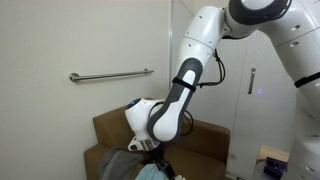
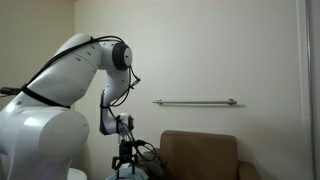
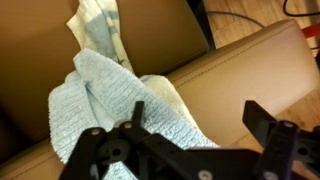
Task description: Move the towels from the left armrest to the right armrest
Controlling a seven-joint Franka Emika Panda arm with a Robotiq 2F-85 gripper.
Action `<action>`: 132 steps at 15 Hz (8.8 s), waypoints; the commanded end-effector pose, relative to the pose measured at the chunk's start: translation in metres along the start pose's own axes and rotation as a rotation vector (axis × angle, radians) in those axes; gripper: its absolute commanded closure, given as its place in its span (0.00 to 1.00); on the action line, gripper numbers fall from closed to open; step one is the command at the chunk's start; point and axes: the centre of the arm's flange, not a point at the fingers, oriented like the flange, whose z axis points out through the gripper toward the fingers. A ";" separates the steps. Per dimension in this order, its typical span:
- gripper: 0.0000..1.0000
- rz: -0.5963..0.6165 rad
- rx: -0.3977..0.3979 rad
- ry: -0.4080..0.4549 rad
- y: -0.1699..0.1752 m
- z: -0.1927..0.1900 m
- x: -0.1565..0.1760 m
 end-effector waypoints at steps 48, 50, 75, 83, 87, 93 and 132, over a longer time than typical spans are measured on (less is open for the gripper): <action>0.95 0.191 -0.111 0.078 -0.062 -0.142 -0.052; 0.96 0.179 -0.115 0.060 -0.053 -0.139 -0.031; 0.97 1.231 -0.140 0.499 0.058 -0.212 -0.490; 0.97 1.322 -0.124 0.509 0.068 -0.202 -0.516; 0.97 1.520 -0.072 0.581 0.111 -0.227 -0.568; 0.97 1.789 0.055 0.715 0.155 -0.232 -0.665; 0.60 2.132 0.544 0.391 0.272 0.116 -0.644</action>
